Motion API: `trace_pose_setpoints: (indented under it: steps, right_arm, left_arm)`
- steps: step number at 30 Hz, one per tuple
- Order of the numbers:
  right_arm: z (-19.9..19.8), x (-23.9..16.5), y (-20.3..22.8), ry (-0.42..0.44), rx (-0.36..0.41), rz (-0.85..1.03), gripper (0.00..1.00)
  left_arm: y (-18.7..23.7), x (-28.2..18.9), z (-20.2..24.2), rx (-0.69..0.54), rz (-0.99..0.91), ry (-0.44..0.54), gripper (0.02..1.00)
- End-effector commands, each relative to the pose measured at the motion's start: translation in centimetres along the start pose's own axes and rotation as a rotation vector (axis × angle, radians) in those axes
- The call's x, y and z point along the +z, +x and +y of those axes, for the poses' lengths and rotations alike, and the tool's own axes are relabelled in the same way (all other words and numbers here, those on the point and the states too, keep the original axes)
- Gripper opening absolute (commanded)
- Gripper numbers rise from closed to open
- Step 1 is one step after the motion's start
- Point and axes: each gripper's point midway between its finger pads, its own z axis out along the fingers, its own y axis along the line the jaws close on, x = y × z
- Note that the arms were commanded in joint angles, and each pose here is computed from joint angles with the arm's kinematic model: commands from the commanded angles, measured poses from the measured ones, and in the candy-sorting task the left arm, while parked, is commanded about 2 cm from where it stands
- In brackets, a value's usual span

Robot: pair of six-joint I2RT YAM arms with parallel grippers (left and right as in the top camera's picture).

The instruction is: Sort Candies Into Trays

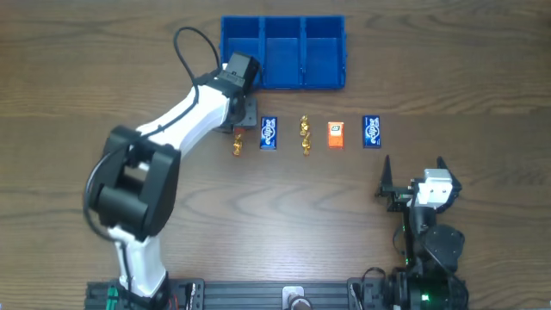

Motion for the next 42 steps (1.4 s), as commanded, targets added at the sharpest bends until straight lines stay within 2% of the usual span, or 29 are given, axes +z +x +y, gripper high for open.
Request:
trace_pose_setpoints:
  steps: [1, 4, 7, 12, 19, 25, 31, 32, 34, 35, 36, 40, 42]
  right_arm:
    - [0.0, 0.0, 0.1, -0.004, -0.014, 0.003, 1.0]
    - [0.0, 0.0, 0.1, -0.004, -0.014, 0.003, 1.0]
    - [0.0, 0.0, 0.1, -0.004, -0.014, 0.003, 1.0]
    - [0.0, 0.0, 0.1, -0.004, -0.014, 0.003, 1.0]
    - [0.0, 0.0, 0.1, -0.004, -0.014, 0.003, 1.0]
    - [0.0, 0.0, 0.1, -0.004, -0.014, 0.003, 1.0]
    - [0.0, 0.0, 0.1, -0.004, -0.014, 0.003, 1.0]
    - [0.0, 0.0, 0.1, -0.004, -0.014, 0.003, 1.0]
    - [0.0, 0.0, 0.1, -0.004, -0.014, 0.003, 1.0]
    - [0.0, 0.0, 0.1, -0.004, -0.014, 0.003, 1.0]
    - [0.0, 0.0, 0.1, -0.004, -0.014, 0.003, 1.0]
    - [0.0, 0.0, 0.1, -0.004, -0.014, 0.003, 1.0]
    - [0.0, 0.0, 0.1, -0.004, -0.014, 0.003, 1.0]
  left_arm:
    - [-7.8, -13.0, -1.8, 0.006, -0.342, 0.001, 0.235]
    - [-11.1, -17.0, -2.0, 0.015, -0.427, -0.012, 0.237]
    - [-13.8, -18.4, -1.8, 0.003, -0.458, -0.012, 0.24]
    - [-15.9, -15.1, -1.0, -0.022, -0.393, -0.018, 0.24]
    - [-14.9, -7.2, 0.1, -0.039, -0.242, -0.029, 0.246]
    - [-14.3, -4.4, 0.8, -0.054, -0.188, -0.034, 0.253]
    - [-14.5, -4.0, 0.6, -0.057, -0.19, -0.014, 0.275]
    - [-14.5, -4.0, 0.6, -0.057, -0.19, -0.013, 0.297]
    - [-14.6, -4.0, 0.6, -0.057, -0.191, -0.014, 0.443]
    - [-14.5, -4.0, 0.6, -0.057, -0.19, -0.014, 0.61]
    - [-14.6, -4.1, 0.6, -0.057, -0.192, -0.015, 0.691]
    - [-14.7, -4.1, 0.7, -0.049, -0.195, -0.016, 0.925]
    - [-14.9, -4.1, 0.6, -0.045, -0.204, -0.013, 0.985]
